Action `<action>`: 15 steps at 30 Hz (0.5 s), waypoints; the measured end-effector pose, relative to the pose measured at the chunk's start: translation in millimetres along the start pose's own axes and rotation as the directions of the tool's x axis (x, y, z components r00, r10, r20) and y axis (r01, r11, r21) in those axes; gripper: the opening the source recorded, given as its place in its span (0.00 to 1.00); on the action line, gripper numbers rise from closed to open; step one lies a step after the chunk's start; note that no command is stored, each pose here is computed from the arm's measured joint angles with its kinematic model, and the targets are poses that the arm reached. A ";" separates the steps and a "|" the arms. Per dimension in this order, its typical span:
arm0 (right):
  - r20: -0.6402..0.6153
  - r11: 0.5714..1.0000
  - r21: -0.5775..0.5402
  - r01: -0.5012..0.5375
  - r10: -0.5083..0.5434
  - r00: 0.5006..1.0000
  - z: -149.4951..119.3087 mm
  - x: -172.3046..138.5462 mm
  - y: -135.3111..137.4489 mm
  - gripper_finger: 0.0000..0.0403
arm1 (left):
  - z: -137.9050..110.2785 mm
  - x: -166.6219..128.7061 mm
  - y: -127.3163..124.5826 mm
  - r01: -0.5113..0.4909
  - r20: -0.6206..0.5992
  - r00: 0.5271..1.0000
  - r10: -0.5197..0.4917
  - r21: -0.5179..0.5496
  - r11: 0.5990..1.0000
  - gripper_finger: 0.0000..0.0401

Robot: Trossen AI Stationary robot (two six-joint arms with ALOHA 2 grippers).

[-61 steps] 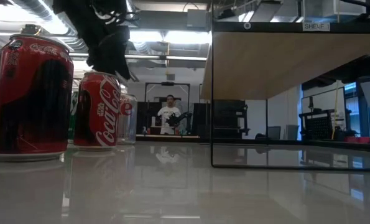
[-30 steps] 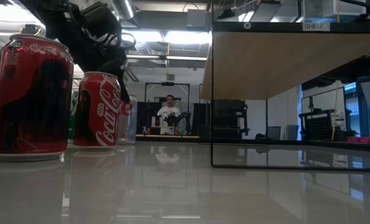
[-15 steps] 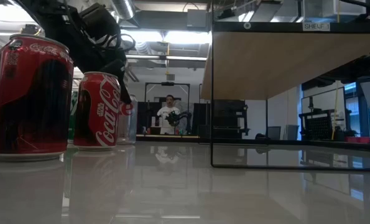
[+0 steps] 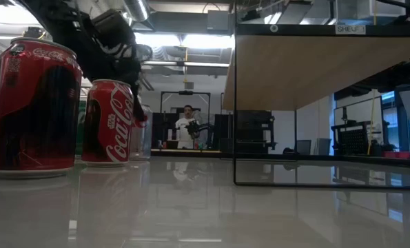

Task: Place canned beverage on shelf
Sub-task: Put the top silver soda can on the shelf

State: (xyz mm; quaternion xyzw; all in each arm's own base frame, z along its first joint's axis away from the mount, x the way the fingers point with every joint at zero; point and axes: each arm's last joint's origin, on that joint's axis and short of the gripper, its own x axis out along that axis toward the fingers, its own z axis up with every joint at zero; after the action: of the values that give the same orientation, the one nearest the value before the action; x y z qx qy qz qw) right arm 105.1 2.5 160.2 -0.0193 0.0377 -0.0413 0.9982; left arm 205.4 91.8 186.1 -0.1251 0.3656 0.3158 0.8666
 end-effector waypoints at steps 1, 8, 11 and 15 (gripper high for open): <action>0.000 1.000 0.000 0.000 0.000 1.000 0.0 0.0 0.0 0.00 | 0.2 2.2 -0.6 0.001 0.002 1.000 -0.001 -0.001 1.000 0.93; 0.000 1.000 0.000 0.000 0.000 1.000 0.0 0.0 0.0 0.00 | 1.1 6.8 -1.8 0.000 0.007 1.000 0.000 -0.002 1.000 0.90; 0.000 1.000 0.000 0.000 0.000 1.000 0.0 0.0 0.0 0.00 | 1.4 6.5 -1.7 0.000 0.010 1.000 0.000 -0.002 1.000 0.85; 0.000 1.000 0.000 0.000 0.000 1.000 0.0 0.0 0.0 0.00 | 1.6 6.3 -1.7 0.001 0.012 1.000 -0.001 -0.003 1.000 0.75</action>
State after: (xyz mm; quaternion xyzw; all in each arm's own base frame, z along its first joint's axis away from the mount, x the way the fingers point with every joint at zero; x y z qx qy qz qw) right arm 105.1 2.5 160.2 -0.0193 0.0378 -0.0412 0.9982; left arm 210.8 94.1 182.8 -0.1246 0.3600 0.3169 0.8686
